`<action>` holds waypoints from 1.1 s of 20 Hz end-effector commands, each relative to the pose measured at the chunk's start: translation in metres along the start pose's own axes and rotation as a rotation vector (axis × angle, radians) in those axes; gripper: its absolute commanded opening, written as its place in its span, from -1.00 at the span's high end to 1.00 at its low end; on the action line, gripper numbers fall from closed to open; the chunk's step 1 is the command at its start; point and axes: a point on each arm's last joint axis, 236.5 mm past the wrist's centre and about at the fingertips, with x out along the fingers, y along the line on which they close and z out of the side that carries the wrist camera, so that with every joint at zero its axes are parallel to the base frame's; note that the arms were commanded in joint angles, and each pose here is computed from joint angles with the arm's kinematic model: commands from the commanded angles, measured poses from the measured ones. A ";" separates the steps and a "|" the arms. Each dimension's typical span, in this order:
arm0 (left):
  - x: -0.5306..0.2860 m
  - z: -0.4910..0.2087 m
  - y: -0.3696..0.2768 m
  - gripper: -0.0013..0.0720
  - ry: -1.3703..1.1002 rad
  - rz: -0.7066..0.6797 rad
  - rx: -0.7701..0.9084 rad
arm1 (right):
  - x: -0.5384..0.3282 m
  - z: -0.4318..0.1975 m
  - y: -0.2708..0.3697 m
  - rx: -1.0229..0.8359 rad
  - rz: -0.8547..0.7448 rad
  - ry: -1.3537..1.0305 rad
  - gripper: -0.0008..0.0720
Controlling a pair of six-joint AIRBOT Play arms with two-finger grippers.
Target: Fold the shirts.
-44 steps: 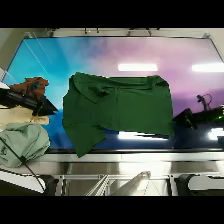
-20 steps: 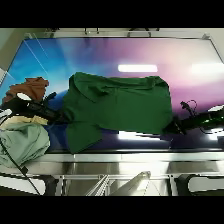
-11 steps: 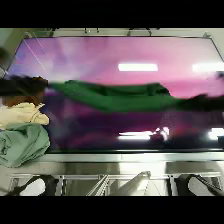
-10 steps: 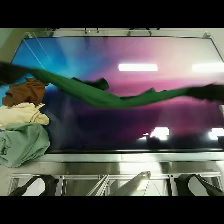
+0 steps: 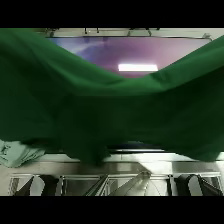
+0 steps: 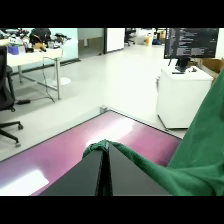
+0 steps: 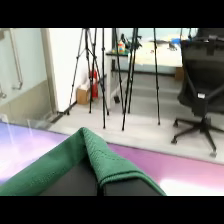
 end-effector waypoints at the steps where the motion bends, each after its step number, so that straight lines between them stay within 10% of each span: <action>1: 0.014 -0.036 0.061 0.90 0.127 0.012 -0.156 | 0.036 -0.041 -0.025 0.152 0.093 0.139 0.94; 12: 0.157 -0.420 0.262 0.91 0.782 -0.064 -0.774 | 0.201 -0.414 -0.119 0.771 0.139 0.682 0.94; 22: 0.158 -0.517 0.270 0.91 0.860 -0.075 -0.915 | 0.233 -0.498 -0.157 0.858 0.209 0.730 0.94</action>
